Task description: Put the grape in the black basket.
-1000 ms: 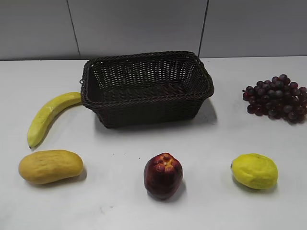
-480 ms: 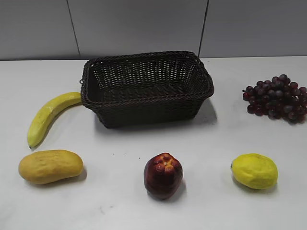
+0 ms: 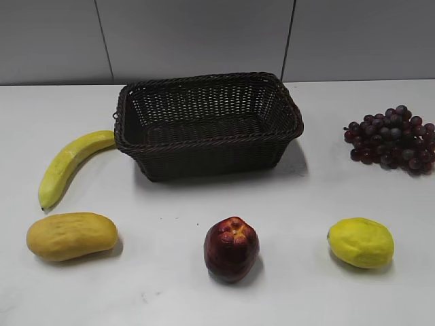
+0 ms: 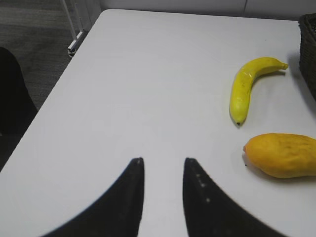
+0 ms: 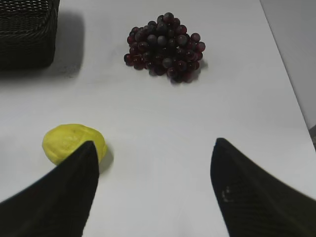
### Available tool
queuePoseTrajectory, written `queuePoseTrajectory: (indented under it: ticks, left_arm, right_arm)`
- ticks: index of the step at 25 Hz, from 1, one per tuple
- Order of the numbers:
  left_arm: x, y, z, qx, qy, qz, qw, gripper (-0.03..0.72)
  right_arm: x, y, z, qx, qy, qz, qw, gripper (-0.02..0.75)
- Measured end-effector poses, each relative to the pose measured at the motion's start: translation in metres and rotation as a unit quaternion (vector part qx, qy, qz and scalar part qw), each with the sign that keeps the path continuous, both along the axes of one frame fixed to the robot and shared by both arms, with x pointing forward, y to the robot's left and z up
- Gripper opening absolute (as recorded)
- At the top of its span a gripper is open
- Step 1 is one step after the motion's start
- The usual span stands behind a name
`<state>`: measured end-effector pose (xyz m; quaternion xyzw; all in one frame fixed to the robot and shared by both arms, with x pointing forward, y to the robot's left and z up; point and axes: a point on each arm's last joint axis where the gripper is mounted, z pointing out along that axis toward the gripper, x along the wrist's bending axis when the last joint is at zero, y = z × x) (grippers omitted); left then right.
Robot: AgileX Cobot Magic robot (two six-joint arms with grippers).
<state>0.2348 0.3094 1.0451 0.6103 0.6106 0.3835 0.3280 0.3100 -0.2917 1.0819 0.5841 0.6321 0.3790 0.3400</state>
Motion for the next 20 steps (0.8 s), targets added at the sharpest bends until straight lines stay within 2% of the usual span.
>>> queuePoseTrajectory:
  ticks: [7, 12, 20]
  left_arm:
    - [0.0, 0.0, 0.0, 0.0, 0.0, 0.0, 1.0, 0.217]
    - [0.0, 0.0, 0.0, 0.0, 0.0, 0.0, 1.0, 0.217]
    - [0.0, 0.0, 0.0, 0.0, 0.0, 0.0, 1.0, 0.217]
  right_arm:
    - [0.071, 0.004, 0.01, -0.011, 0.099, -0.002, 0.995, 0.652]
    - [0.147, 0.008, 0.0, -0.026, 0.185, 0.0, 0.982, 0.658]
    - [0.273, 0.016, -0.024, -0.044, 0.248, 0.01, 0.968, 0.657]
